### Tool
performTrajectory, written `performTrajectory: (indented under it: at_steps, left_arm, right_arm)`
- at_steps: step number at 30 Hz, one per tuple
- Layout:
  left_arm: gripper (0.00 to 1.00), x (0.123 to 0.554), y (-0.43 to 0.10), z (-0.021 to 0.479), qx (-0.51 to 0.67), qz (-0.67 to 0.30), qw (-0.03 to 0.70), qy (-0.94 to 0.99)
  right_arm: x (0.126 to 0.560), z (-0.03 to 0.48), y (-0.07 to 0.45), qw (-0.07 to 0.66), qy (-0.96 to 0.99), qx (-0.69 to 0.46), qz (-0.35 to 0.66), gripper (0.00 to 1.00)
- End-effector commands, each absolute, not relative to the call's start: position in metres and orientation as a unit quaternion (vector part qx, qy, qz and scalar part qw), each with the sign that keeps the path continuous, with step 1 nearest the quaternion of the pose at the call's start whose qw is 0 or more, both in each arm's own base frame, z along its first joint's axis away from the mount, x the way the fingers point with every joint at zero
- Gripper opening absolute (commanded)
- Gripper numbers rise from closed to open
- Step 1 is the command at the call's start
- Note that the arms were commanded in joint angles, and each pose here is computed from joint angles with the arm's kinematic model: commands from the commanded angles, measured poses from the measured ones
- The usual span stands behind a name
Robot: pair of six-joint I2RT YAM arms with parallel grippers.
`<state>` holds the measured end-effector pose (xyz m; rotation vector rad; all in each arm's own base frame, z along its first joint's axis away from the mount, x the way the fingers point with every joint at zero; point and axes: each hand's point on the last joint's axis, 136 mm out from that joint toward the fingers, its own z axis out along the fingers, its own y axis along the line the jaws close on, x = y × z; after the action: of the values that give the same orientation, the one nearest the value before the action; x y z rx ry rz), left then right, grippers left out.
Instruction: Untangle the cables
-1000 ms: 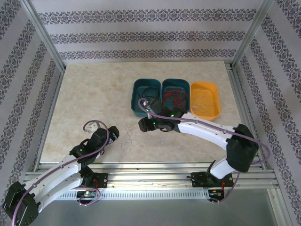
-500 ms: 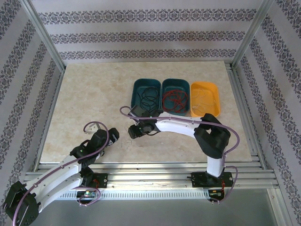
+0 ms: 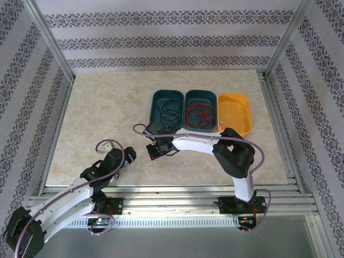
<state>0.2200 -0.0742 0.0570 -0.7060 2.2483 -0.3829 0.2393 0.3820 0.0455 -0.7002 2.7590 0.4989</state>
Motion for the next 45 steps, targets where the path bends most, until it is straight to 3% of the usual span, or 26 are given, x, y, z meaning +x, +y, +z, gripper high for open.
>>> performTrajectory:
  at_steps: [1,14,45]
  left_arm:
    - [0.99,0.22,-0.07,0.056,-0.289,-0.15,0.371,0.87]
    - [0.99,0.222,-0.073,0.055,-0.292,-0.161,0.373,0.866]
    - [0.99,0.222,-0.074,0.053,-0.286,-0.165,0.373,0.867]
  right_arm:
    - [0.244,0.081,0.381,0.178,0.934,-0.251,0.178,0.0]
    - [0.244,0.165,0.352,0.305,0.898,-0.266,0.176,0.0]
    - [0.25,0.27,0.28,0.463,0.848,-0.206,0.156,0.0]
